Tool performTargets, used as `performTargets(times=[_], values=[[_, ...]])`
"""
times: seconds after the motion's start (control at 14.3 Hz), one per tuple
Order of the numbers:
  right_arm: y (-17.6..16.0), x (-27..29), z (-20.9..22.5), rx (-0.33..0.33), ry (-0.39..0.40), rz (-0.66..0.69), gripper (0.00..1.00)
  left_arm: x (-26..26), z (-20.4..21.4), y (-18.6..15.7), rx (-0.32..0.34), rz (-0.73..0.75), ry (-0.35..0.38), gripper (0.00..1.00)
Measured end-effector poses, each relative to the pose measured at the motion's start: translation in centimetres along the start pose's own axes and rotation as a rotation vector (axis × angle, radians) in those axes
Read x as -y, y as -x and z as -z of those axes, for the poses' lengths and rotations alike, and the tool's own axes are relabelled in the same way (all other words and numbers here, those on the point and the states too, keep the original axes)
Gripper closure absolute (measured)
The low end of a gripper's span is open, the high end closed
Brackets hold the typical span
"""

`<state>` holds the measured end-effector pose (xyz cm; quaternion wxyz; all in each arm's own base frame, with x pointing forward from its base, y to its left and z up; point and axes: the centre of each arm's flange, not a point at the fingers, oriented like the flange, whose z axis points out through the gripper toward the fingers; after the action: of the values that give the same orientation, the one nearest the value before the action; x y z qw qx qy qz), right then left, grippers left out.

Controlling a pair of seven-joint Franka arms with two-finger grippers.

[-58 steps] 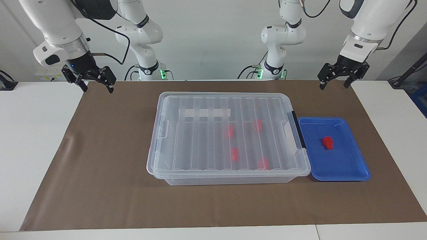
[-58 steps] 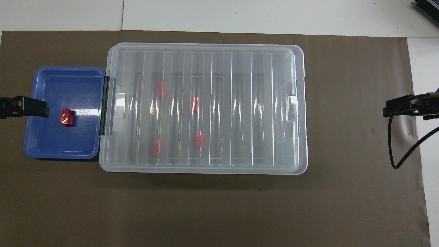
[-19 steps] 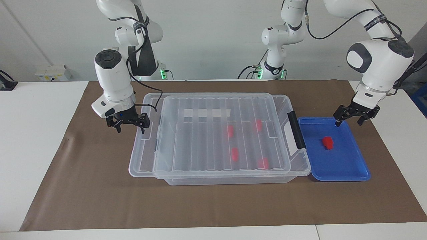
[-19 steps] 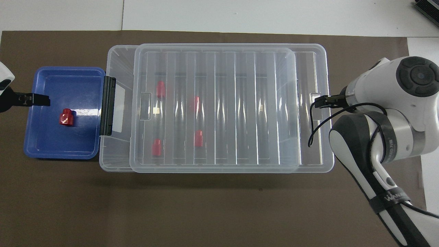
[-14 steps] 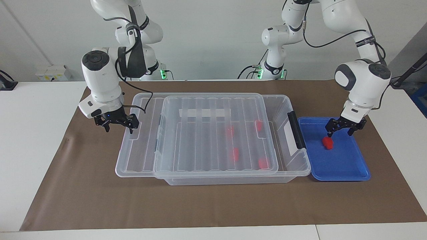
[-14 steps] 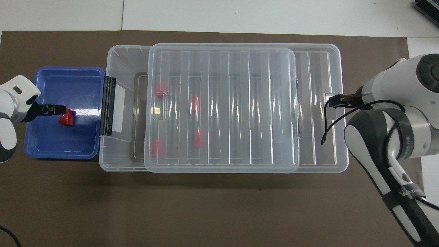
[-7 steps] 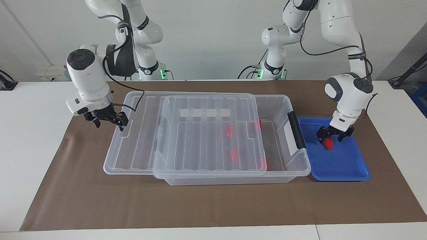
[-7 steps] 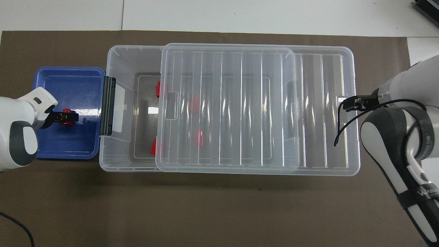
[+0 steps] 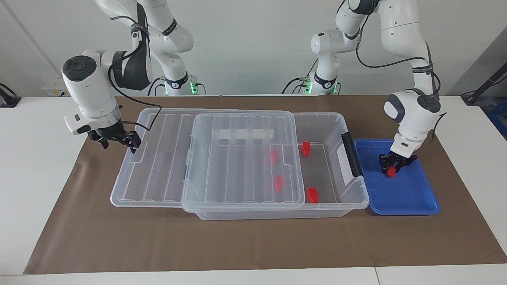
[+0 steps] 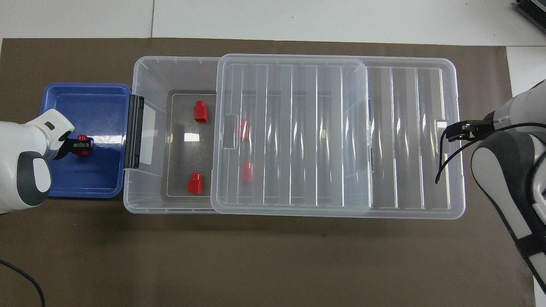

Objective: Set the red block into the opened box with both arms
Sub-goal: 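Lift the red block with the left gripper and carry it over the box opening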

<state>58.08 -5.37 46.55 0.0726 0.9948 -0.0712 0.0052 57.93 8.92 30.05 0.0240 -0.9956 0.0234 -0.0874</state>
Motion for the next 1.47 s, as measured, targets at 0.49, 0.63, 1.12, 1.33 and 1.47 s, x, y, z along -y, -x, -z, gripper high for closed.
performTargets(times=[0.49, 0.63, 1.12, 1.33, 1.47], values=[[0.1, -1.0, 0.3, 0.000, 0.000, -0.004, 0.00, -1.1, 9.7, -4.9, 0.136, 0.097, 0.022, 0.66], [0.1, -1.3, 0.3, 0.001, 0.001, -0.008, 0.00, -3.8, 16.5, -6.5, 0.175, 0.144, 0.024, 0.66], [0.5, -1.3, 3.0, -0.004, -0.008, -0.011, 0.00, -19.5, 25.9, -8.1, 0.138, 0.407, 0.074, 0.66], [1.3, -0.9, 7.8, -0.012, -0.090, -0.037, 0.00, -23.9, 25.2, -8.6, 0.089, 0.431, 0.104, 0.66], [2.7, -1.4, 11.0, -0.016, -0.110, -0.043, 0.00, -26.4, 23.7, -8.5, 0.070, 0.439, 0.100, 0.66]])
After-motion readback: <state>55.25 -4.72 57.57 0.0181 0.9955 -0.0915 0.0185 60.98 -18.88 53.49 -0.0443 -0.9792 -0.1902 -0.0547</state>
